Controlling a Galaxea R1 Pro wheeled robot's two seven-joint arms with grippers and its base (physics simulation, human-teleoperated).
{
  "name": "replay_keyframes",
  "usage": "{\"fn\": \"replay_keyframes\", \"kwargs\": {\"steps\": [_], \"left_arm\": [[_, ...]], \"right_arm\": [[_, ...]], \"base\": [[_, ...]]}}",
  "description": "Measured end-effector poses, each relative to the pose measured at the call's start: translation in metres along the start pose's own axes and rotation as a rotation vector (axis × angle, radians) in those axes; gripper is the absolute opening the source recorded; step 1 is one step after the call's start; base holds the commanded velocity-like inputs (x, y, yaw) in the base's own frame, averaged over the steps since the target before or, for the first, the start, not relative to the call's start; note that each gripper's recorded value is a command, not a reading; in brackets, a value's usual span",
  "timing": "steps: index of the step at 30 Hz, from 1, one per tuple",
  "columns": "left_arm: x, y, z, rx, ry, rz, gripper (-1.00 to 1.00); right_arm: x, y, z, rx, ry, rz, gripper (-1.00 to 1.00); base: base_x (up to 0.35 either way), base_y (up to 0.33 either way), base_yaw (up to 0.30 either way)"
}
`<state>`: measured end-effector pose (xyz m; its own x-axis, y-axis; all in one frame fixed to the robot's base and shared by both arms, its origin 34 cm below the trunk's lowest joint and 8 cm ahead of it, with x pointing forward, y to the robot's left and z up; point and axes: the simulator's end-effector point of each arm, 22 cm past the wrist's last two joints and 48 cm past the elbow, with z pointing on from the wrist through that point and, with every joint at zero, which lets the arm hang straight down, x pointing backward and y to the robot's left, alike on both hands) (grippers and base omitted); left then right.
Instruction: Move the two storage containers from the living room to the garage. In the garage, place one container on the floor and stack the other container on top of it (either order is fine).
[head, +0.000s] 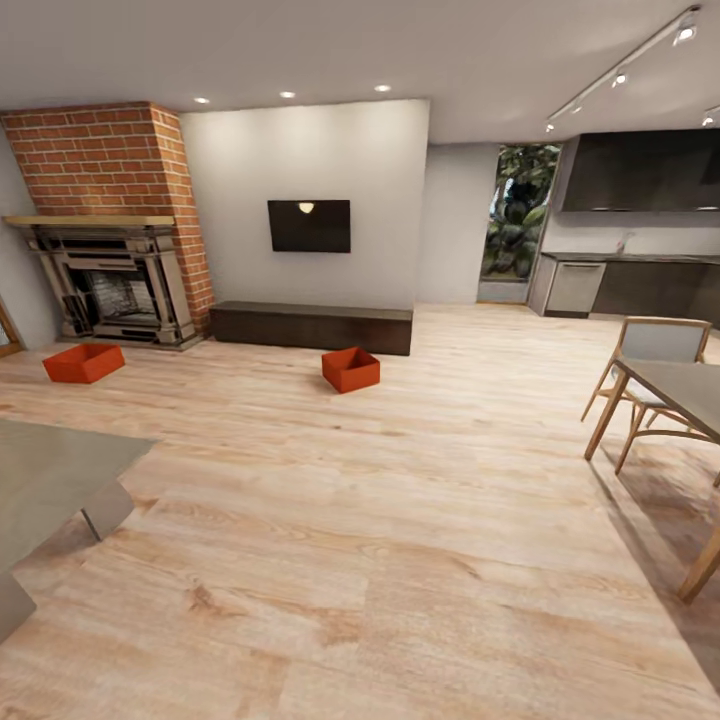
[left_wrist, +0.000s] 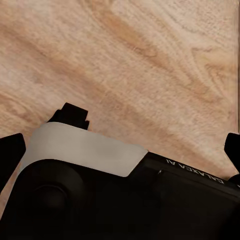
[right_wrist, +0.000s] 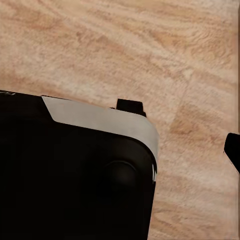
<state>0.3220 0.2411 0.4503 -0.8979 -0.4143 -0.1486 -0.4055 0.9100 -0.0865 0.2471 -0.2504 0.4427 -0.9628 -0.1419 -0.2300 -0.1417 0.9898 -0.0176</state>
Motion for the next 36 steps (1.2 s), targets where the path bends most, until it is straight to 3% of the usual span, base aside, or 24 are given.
{"fn": "replay_keyframes", "kwargs": {"steps": [36], "left_arm": [[0.0000, 0.0000, 0.0000, 0.000, 0.000, -0.002, 1.00]], "right_arm": [[-0.0001, 0.0007, 0.0000, -0.001, 0.000, 0.000, 1.00]], "base": [[0.342, 0.000, 0.000]]}}
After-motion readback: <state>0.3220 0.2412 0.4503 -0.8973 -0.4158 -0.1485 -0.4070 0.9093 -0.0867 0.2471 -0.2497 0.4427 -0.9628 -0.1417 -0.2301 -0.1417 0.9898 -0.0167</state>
